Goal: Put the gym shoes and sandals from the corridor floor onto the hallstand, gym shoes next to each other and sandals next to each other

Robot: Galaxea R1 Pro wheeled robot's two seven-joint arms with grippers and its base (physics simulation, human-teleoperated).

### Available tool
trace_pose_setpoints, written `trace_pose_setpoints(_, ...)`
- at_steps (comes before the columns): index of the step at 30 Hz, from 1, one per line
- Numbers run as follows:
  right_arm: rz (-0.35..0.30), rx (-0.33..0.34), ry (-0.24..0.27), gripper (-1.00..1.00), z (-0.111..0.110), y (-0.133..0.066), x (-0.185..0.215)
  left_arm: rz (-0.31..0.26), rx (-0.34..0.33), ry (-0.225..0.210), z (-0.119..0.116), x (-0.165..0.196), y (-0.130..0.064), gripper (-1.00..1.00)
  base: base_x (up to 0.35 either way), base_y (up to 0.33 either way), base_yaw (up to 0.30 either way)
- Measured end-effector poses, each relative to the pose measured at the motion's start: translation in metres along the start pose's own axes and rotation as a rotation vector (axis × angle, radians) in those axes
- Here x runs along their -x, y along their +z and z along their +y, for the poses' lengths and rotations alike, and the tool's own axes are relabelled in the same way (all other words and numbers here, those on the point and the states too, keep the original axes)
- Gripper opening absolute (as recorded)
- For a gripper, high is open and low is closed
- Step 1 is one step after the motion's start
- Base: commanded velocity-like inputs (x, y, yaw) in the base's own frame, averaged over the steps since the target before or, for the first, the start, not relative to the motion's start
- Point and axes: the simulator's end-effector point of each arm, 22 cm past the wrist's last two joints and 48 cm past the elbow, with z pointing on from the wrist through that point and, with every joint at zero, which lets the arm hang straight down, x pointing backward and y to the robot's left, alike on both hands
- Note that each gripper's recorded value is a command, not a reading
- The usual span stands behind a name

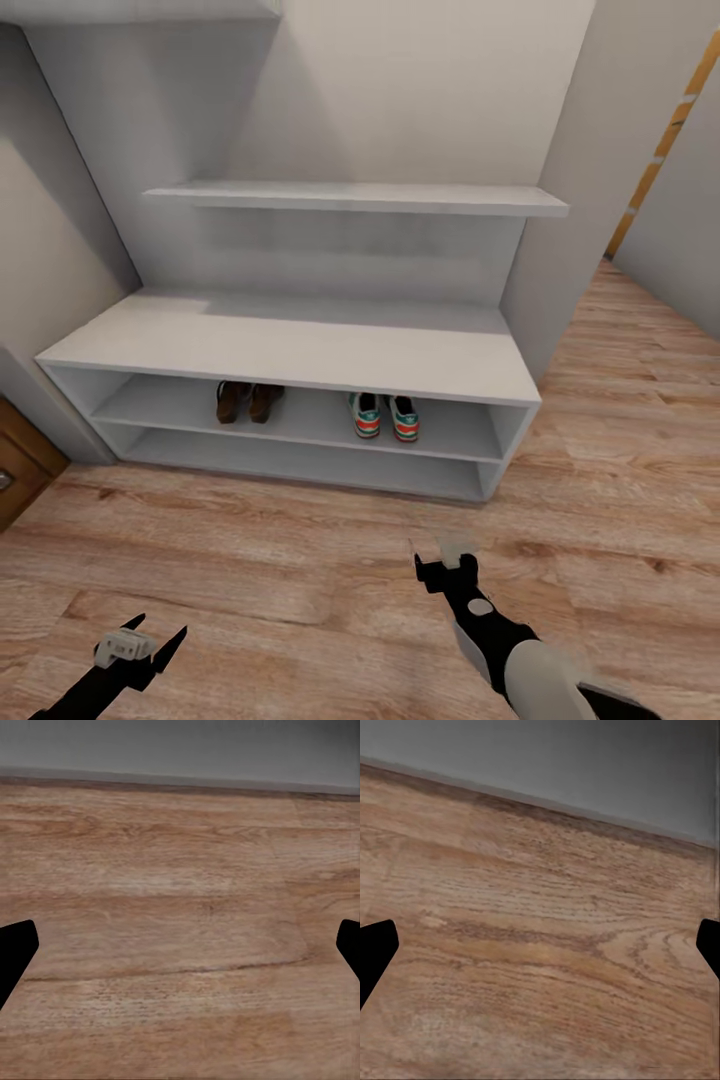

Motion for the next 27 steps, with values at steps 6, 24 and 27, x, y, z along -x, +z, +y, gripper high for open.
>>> trace_pose_setpoints(6, 0.017, -0.012, -0.003, 1.00, -0.014, -0.025, -0.035, 0.011, 0.039, -0.009, 0.006, 0.007, -0.006, 1.00, 0.000, 0.000, 0.000)
trace_pose_setpoints(24, 0.151, -0.076, -0.066, 1.00, -0.090, -0.133, -0.158, 0.107, 0.297, -0.052, 0.051, -0.002, -0.047, 1.00, 0.000, 0.000, 0.000)
trace_pose_setpoints(27, 0.162, -0.076, -0.066, 1.00, -0.091, -0.139, -0.159, 0.109, 0.308, -0.052, 0.052, 0.002, -0.051, 1.00, 0.000, 0.000, 0.000)
